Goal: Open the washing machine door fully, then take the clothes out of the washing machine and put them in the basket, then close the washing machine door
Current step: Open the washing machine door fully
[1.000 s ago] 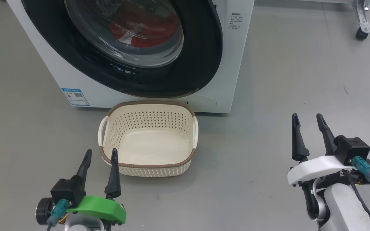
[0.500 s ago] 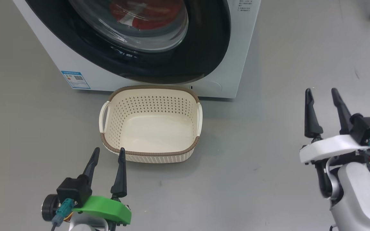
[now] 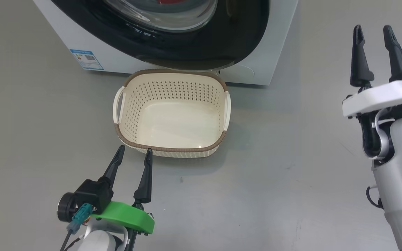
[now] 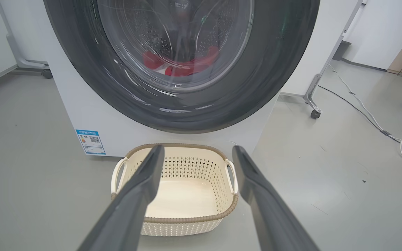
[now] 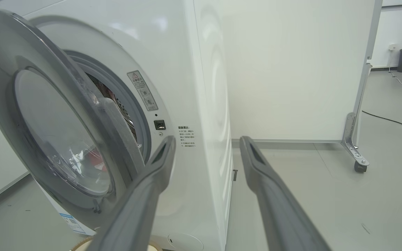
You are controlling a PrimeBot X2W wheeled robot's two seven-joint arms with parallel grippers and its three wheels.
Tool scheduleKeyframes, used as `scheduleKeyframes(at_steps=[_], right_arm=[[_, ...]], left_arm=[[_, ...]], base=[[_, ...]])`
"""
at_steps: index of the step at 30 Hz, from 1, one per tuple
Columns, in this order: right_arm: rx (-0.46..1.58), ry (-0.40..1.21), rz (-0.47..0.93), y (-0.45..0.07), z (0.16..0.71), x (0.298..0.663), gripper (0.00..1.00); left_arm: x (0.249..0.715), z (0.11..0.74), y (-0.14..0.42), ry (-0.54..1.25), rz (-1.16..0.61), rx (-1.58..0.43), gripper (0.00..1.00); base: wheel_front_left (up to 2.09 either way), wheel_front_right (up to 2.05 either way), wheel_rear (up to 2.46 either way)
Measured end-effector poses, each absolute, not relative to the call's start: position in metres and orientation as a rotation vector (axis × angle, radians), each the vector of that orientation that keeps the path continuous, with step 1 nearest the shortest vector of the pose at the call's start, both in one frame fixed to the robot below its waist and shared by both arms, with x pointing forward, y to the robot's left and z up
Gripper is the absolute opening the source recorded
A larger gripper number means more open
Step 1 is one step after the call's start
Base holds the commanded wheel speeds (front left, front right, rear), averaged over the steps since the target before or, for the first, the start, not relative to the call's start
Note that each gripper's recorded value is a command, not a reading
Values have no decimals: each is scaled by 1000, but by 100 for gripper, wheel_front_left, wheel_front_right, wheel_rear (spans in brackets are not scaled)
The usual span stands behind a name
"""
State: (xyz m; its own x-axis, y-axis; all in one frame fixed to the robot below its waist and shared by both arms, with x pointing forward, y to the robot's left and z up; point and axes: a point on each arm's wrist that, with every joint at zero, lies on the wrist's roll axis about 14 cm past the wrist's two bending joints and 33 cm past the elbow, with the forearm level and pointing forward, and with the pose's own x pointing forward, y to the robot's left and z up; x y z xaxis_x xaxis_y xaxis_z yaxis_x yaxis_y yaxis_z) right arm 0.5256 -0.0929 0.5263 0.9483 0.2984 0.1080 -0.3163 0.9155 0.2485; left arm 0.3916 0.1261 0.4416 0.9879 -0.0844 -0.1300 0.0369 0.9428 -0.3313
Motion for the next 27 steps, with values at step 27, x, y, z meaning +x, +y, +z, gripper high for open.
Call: scheduleKeyframes(at_steps=[27], right_arm=[[1034,225,428,-16,533,626,0]], left_arm=[[397,424,152,190,27,-358,100]], base=[[0,0,0]])
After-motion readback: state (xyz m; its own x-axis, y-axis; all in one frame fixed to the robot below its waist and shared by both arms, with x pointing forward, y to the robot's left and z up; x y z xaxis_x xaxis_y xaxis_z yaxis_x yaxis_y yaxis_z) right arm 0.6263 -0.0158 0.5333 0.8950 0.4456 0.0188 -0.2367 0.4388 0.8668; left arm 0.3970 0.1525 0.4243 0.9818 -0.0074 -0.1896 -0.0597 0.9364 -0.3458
